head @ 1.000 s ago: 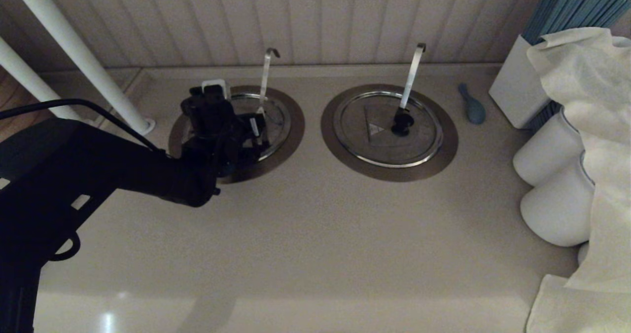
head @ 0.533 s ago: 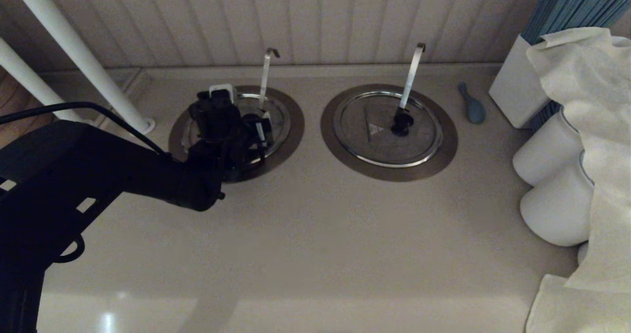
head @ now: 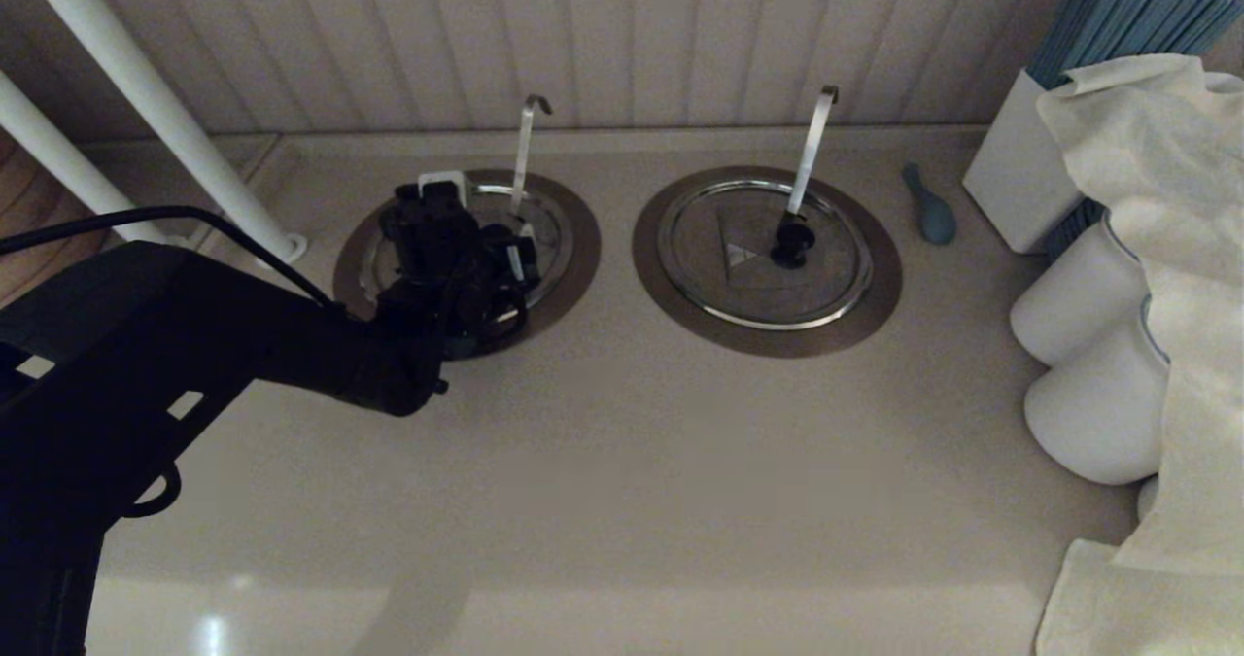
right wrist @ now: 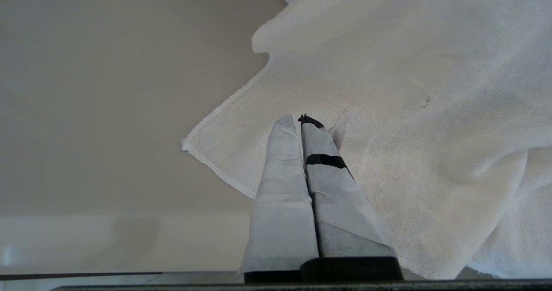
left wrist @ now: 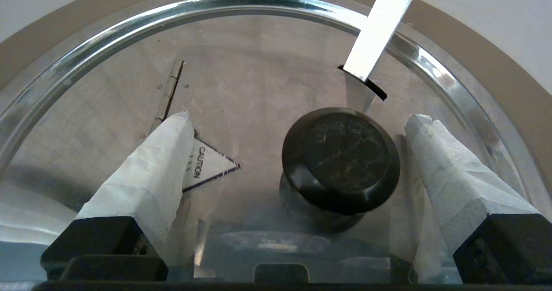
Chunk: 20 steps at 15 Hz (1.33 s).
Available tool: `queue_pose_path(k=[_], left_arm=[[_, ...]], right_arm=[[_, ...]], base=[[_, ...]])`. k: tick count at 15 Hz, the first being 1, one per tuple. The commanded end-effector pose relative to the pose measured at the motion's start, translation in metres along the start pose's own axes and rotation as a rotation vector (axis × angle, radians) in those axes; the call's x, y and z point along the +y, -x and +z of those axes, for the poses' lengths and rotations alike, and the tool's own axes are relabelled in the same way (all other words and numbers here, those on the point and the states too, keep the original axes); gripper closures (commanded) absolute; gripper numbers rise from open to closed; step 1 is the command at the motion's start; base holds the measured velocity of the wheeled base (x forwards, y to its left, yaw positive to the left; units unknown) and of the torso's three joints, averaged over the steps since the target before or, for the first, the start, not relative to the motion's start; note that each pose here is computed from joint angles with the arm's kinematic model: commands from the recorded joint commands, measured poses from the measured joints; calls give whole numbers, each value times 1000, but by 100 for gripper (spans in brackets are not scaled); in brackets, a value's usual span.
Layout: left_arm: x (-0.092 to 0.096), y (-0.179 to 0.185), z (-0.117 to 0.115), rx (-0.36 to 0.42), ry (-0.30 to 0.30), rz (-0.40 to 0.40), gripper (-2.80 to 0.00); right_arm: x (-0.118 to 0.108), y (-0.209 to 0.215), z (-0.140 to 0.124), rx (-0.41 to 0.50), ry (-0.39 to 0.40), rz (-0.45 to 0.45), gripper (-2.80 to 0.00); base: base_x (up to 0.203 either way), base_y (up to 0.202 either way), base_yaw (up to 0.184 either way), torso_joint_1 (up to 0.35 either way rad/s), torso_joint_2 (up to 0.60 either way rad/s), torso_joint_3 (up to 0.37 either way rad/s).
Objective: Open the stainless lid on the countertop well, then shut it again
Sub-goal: Open the lid
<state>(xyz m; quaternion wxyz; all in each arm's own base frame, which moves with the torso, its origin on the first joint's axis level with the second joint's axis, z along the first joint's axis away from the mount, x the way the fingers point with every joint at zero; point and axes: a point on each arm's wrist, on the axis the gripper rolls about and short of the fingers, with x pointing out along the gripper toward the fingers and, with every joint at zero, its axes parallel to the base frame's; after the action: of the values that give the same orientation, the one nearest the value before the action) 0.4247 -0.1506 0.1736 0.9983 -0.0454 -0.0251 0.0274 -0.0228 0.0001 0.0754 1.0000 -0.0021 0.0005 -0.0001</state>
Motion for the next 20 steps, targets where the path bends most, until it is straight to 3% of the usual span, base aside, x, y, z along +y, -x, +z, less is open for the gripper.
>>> queue_pose_path(k=[1,20], left_arm=[[4,-4,-3,1,-1,14,-280],[27,-4,32,-66,23,56,-280]], right_arm=[[0,0,0,0,0,2,0],[0,0,0,-1,0,1,0]], base=[[0,0,0,0,0,0],[0,0,0,0,0,0]])
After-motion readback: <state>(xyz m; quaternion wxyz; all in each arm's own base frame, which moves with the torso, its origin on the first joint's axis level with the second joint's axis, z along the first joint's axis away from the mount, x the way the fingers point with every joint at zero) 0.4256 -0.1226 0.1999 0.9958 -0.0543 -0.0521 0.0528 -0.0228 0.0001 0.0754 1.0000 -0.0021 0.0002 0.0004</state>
